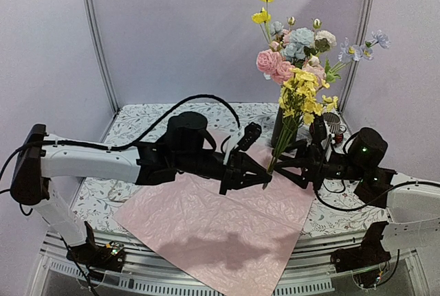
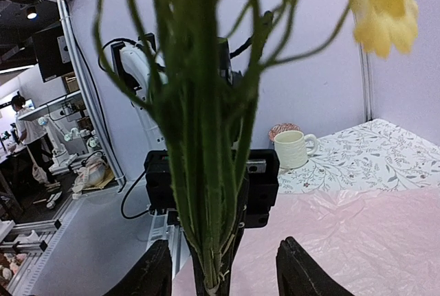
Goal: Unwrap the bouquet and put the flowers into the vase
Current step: Pass from the left arm to the right, then place the fake flower in the vase.
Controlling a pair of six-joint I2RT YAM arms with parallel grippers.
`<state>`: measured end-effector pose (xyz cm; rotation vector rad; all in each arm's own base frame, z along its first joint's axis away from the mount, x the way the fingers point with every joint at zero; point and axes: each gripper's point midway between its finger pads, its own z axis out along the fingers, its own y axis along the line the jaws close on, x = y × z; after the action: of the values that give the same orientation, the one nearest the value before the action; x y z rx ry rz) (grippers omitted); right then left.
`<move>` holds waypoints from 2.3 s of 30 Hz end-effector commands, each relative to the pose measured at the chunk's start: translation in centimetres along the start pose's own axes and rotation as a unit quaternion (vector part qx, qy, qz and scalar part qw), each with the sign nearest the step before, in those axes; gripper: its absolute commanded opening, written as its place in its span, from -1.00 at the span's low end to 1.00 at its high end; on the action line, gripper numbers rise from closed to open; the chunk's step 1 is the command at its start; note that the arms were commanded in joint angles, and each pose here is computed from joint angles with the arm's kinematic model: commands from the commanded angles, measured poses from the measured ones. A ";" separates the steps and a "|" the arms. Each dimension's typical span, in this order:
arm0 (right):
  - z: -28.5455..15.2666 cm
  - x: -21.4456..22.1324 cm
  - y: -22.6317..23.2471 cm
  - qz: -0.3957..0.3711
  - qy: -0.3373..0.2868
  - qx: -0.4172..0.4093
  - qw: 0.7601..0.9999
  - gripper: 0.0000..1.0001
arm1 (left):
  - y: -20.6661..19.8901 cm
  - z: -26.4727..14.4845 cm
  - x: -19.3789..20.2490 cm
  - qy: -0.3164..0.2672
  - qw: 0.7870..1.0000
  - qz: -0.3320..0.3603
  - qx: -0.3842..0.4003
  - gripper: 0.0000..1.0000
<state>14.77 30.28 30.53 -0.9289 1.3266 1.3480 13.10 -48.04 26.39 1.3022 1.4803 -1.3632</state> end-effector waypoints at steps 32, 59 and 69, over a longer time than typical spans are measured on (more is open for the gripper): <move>-7.7 -5.1 -7.3 -0.082 -0.219 0.286 0.929 -0.97 | 2.8 -3.5 -0.2 -0.032 0.993 -0.008 -0.117 0.73; -15.0 -12.9 -21.7 -0.200 -0.396 0.398 0.803 -0.97 | 3.1 -5.1 2.2 -0.018 0.991 -0.018 -0.134 0.67; -13.3 -13.4 -24.9 -0.221 -0.386 0.386 0.808 -0.97 | 3.6 -5.5 2.7 -0.014 0.990 -0.022 -0.135 0.65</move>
<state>43.27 14.34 31.08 -0.0280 1.0736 0.5689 16.24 -43.09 23.98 1.0896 1.6268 -1.1607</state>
